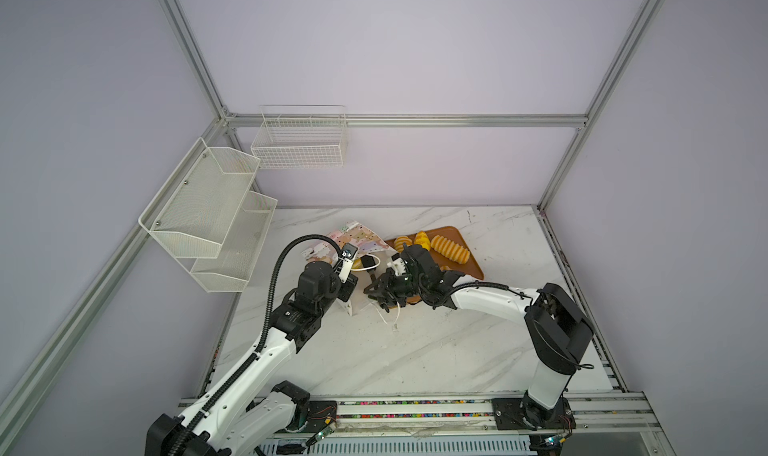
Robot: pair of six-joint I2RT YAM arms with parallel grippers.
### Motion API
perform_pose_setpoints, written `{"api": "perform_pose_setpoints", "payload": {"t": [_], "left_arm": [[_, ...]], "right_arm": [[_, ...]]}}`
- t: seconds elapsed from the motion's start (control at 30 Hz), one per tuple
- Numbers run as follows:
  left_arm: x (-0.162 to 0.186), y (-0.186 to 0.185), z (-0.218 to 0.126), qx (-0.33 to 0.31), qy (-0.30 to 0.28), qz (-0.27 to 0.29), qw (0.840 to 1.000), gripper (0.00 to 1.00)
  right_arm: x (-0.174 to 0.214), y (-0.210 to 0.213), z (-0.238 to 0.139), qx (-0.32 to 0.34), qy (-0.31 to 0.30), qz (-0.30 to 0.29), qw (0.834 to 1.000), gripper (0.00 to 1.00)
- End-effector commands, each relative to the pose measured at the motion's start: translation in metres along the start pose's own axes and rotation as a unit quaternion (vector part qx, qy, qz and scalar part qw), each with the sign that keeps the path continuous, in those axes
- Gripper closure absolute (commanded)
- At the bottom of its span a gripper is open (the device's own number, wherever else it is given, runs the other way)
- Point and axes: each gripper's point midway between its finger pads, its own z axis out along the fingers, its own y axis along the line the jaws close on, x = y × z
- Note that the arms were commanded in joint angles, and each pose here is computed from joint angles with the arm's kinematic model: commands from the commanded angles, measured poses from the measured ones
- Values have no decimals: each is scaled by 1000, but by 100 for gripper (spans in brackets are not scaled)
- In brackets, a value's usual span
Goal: Take the fake bread out of the paper bag
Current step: 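Lift the gripped ring bread up out of the bag with the right gripper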
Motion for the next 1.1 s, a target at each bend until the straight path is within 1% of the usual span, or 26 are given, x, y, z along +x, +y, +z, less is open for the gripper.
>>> {"api": "perform_pose_setpoints", "payload": {"t": [0.0,0.23,0.43,0.53,0.73,0.9,1.07], "left_arm": [[-11,2,-2,-4,-19,-16,1000,100],[-11,7,-3,-17,-14,-15,1000,100],[-12,23,-6,-58,3,-26,998,100],[-11,32,-6,-84,16,-34,996,100],[-13,45,-5,-115,35,-54,991,100],[-18,56,-6,-135,41,-71,987,100],[-21,69,-5,-141,48,-94,984,100]], "right_arm": [[-7,15,-16,7,-32,-37,999,100],[-6,12,-28,43,-42,-66,996,100],[-2,12,-51,97,-46,-138,985,100],[3,19,-63,96,-47,-155,982,100],[14,22,-76,108,-30,-175,978,100],[19,31,-83,107,-22,-185,977,100],[24,37,-94,112,-19,-195,974,100]]}}
